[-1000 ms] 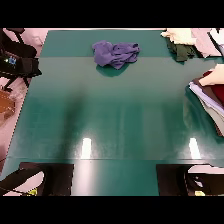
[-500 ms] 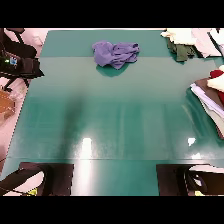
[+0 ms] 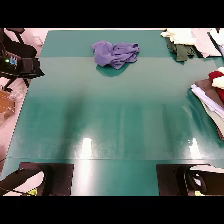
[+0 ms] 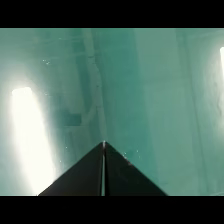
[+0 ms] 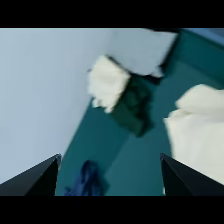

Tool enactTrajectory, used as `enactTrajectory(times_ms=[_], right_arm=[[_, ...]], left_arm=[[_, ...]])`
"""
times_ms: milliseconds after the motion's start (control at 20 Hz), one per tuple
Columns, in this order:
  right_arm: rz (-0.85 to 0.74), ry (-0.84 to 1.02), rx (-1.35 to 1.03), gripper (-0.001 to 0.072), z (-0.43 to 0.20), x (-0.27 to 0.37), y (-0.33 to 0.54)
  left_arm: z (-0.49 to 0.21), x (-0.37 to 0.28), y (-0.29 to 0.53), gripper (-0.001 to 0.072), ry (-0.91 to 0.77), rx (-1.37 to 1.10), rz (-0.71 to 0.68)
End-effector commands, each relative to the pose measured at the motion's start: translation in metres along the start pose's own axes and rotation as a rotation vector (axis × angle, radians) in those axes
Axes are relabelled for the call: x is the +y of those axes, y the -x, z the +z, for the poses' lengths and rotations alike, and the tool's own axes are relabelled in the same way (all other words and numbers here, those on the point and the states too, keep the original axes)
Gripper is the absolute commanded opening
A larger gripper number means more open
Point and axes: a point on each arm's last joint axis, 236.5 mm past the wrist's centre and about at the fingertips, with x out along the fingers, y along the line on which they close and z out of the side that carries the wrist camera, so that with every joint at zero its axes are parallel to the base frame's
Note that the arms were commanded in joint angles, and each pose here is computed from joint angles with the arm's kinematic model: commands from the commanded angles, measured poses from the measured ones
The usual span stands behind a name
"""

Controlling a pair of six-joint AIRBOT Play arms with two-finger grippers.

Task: Fold the shirts.

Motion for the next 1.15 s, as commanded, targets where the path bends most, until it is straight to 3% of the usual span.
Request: enactTrajectory(times_ms=[0,250,450,550,600,750,1100], right_arm=[[0.358,0.106,0.193,0.0680,-0.076,0.114,-0.018],[0.654,0.307,0.565,0.0678,-0.286,0.241,-0.034],[0.895,0.416,0.720,0.0369,-0.437,0.301,-0.004],[0.980,0.461,0.784,0.0097,-0.493,0.312,0.016],[1.013,0.482,0.817,0.0027,-0.516,0.315,0.025],[1.032,0.497,0.876,0.0027,-0.547,0.315,0.033],[1.058,0.499,0.863,0.0027,-0.541,0.321,0.046]], left_arm=[[0.000,0.000,0.000,0.0027,0.001,-0.001,0.000],[-0.001,0.000,0.000,0.0027,0.000,0.006,0.000],[-0.001,0.000,0.000,0.0027,0.000,0.005,0.000],[-0.001,0.000,0.000,0.0027,0.000,0.005,0.000],[-0.001,0.000,0.000,0.0027,0.000,0.005,0.000],[-0.001,0.000,0.000,0.0027,0.000,0.005,0.000],[-0.001,0.000,0.000,0.0027,0.000,0.005,0.000]])
